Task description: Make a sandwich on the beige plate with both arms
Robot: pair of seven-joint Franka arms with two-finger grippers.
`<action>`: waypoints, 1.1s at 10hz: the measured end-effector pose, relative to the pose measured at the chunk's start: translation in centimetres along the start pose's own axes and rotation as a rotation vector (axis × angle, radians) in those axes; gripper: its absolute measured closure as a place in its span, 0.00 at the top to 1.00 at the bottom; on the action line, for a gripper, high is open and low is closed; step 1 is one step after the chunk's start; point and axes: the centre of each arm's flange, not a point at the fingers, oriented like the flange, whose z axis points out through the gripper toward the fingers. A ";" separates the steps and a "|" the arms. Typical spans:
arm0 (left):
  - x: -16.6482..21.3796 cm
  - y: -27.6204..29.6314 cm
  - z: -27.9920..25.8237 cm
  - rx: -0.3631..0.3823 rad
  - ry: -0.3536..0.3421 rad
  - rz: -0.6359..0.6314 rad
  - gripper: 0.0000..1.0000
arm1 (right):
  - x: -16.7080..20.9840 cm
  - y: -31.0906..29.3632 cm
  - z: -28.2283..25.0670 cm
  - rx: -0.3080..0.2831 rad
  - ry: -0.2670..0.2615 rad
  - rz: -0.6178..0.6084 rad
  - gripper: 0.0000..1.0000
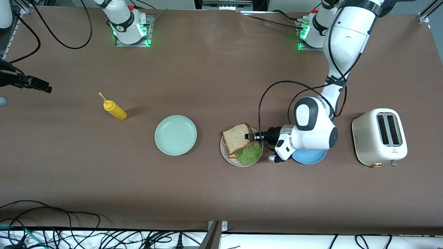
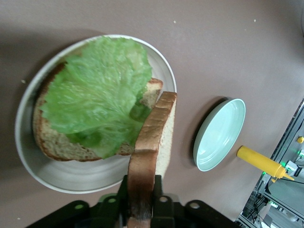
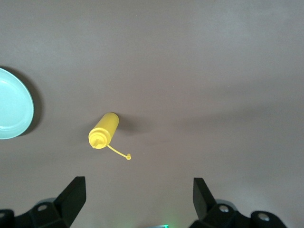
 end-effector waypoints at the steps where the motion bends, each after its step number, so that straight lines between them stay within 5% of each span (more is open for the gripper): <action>1: 0.2 -0.4 -0.1 0.000 0.001 -0.005 0.38 | 0.0 -0.5 0.0 0.049 -0.004 0.021 1.00; 3: 0.6 -1.1 -0.2 0.000 0.004 0.011 0.48 | 0.0 -1.0 0.0 0.101 -0.011 0.053 1.00; 9: 3.6 -6.8 -3.2 0.005 0.051 0.040 0.65 | 0.0 -1.0 0.1 0.101 -0.012 0.057 1.00; 11: 4.7 -8.0 -6.0 -0.004 0.092 0.031 0.89 | 0.0 -0.9 0.1 0.101 -0.013 0.058 1.00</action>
